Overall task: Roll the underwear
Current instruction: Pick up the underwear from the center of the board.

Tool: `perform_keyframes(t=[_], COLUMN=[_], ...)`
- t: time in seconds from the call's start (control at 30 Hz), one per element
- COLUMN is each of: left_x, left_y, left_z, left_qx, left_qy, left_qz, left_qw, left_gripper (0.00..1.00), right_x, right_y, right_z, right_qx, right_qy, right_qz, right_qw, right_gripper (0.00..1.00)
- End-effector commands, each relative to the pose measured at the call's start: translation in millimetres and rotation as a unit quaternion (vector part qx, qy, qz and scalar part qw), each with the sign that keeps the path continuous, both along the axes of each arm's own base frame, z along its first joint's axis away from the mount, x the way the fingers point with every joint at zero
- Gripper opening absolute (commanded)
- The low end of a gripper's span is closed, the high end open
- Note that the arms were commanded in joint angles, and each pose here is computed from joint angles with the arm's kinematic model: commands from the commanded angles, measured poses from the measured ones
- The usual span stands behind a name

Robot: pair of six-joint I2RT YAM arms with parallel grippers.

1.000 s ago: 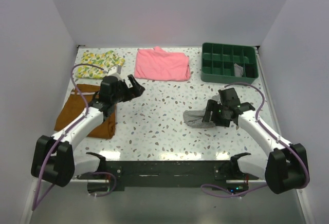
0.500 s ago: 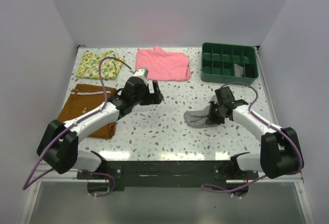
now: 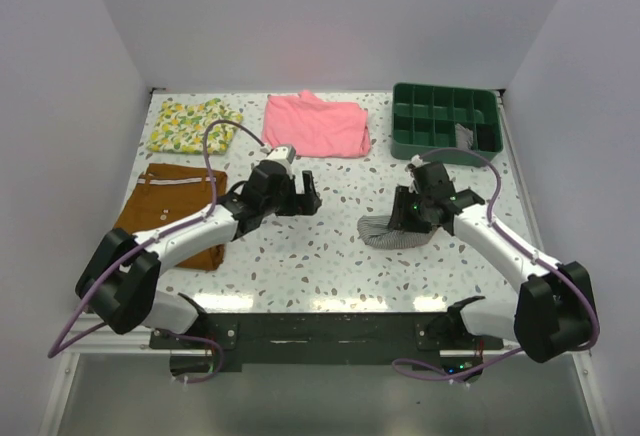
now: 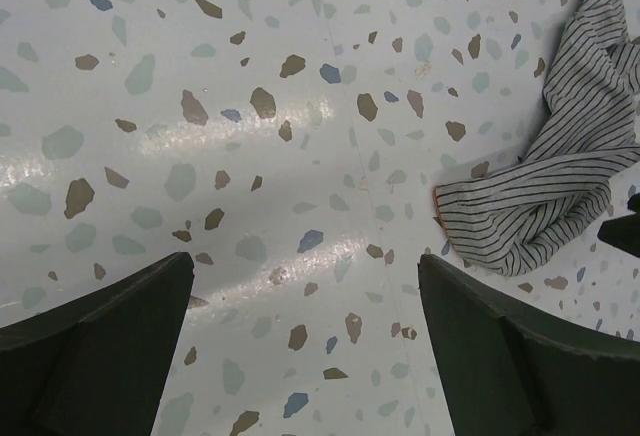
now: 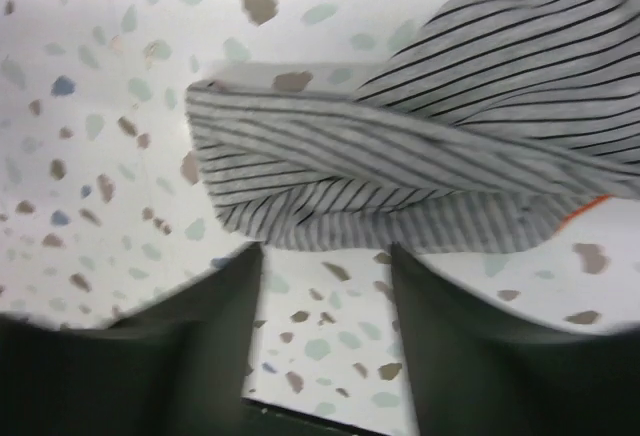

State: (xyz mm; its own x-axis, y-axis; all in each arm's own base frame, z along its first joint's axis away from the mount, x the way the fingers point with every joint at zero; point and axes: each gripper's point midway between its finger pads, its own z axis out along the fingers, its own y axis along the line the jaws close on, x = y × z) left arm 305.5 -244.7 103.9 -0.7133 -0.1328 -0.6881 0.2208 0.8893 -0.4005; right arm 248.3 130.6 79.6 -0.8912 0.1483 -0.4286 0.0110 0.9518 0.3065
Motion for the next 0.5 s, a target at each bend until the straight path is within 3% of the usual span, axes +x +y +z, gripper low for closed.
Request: perform_keyframes(t=[0.0,0.03,0.1,0.47], left_x=[2,2,2,0], left_y=[-10,-11,-10,-10], left_z=[10,10,10,15], left_qx=[-0.007,-0.007,-0.007,-0.010], left_qy=[-0.028,-0.028,-0.027,-0.032], left_qz=[-0.018,-0.018,-0.017,-0.020], left_qw=[0.999,0.999,0.999,0.999], left_gripper=[1.00,1.00,1.00,1.00], right_x=[32,35,38,46], right_y=[-32,-34,-39,-29], right_z=[26,27,26,-3], right_qx=[-0.093,-0.101,-0.118,-0.097], right_qy=[-0.051,-0.051,-0.041,-0.007], right_qz=[-0.040,-0.046,-0.056,-0.076], right_qw=[0.993,0.993,0.991,0.992], right_gripper=[0.79,0.87,0.91,0.89])
